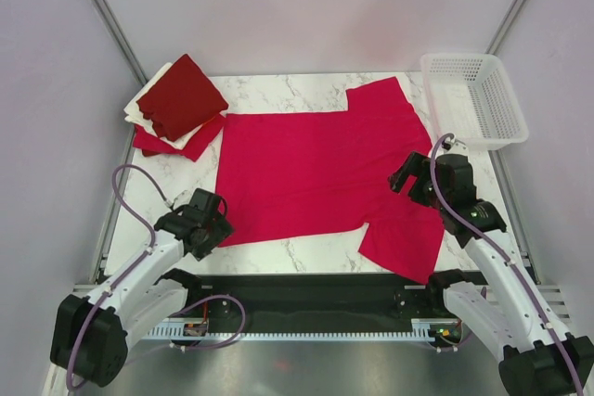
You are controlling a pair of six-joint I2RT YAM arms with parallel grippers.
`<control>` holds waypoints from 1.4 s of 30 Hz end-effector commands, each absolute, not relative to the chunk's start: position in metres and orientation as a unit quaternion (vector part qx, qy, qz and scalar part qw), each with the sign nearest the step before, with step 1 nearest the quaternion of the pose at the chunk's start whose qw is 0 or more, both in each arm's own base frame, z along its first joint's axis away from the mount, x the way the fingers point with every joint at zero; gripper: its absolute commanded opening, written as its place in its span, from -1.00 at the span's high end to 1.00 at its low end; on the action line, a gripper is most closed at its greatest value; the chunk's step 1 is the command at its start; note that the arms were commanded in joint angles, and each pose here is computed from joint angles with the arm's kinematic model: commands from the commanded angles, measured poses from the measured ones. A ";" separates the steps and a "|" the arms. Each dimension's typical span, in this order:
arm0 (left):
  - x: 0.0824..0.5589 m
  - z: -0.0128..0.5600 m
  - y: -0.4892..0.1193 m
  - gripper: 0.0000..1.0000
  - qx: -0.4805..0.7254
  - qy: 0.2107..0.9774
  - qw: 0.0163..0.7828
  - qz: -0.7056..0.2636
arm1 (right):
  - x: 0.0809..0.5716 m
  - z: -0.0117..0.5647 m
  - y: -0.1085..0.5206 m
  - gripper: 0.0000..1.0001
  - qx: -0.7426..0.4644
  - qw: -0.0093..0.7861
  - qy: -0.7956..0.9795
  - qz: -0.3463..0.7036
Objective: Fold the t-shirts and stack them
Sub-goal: Fold the tshirt
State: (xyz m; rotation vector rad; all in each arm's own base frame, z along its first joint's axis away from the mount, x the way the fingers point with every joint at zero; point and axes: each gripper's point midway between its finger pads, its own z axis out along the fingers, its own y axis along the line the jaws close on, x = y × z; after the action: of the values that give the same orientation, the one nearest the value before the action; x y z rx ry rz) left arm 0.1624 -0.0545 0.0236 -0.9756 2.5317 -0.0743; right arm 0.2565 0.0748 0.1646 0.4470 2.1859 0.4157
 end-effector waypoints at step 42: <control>0.228 0.023 -0.072 0.96 -0.327 0.889 0.309 -0.083 | 0.124 0.050 0.106 -0.77 0.277 0.050 0.948 0.151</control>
State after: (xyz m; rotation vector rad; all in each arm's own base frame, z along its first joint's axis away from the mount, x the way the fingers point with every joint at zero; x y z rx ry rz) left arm 0.2192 -0.0719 0.0167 -0.9060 2.3909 -0.2009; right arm 0.1144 0.0894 0.0555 0.8493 2.9003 0.3272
